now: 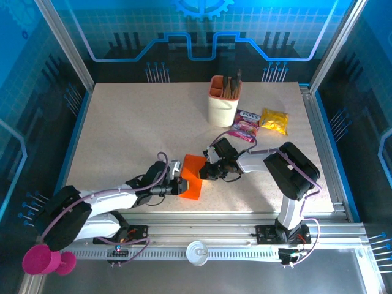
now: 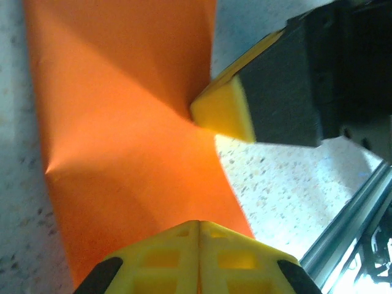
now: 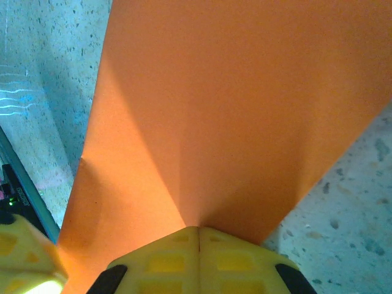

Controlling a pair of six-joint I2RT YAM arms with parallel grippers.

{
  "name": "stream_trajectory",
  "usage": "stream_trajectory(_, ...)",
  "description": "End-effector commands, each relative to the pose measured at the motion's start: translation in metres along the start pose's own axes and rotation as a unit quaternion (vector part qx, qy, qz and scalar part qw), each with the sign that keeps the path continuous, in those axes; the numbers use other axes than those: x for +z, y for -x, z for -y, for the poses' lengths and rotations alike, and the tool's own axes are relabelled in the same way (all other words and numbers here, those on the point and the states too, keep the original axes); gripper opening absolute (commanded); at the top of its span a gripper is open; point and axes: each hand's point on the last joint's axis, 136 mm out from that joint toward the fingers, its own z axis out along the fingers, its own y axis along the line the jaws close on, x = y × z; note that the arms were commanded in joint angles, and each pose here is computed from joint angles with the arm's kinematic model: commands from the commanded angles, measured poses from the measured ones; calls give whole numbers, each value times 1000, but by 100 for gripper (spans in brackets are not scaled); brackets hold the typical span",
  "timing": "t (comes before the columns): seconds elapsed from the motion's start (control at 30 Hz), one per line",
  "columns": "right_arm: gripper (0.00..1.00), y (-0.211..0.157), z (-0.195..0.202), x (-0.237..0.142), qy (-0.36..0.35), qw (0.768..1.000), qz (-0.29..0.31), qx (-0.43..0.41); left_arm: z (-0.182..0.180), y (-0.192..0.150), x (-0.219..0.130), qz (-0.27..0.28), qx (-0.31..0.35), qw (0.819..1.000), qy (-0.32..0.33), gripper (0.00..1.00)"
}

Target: Fold a paper plane with a square sheet of paper (pick it up from the middle)

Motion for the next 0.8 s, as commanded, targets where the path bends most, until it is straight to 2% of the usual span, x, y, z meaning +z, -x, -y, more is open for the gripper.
stream_trajectory(0.0, 0, -34, 45, 27, -86, 995, -42, 14, -13, -13, 2, -7, -16, 1000, 11, 7)
stream_trajectory(0.23, 0, -35, 45, 29, -84, 995, -45, 14, -42, -32, 3, -11, -30, 998, 46, 6)
stream_trajectory(0.4, 0, -34, 45, 30, -85, 995, -46, 12, -50, -40, 3, -14, -38, 998, 52, 6)
stream_trajectory(0.63, 0, -29, 48, 27, -101, 993, -54, -6, -30, -37, -1, -5, -45, 999, 20, 6)
stream_trajectory(0.77, 0, -15, 45, 18, -119, 990, -54, -48, -8, -15, -16, 30, -45, 999, 7, 9)
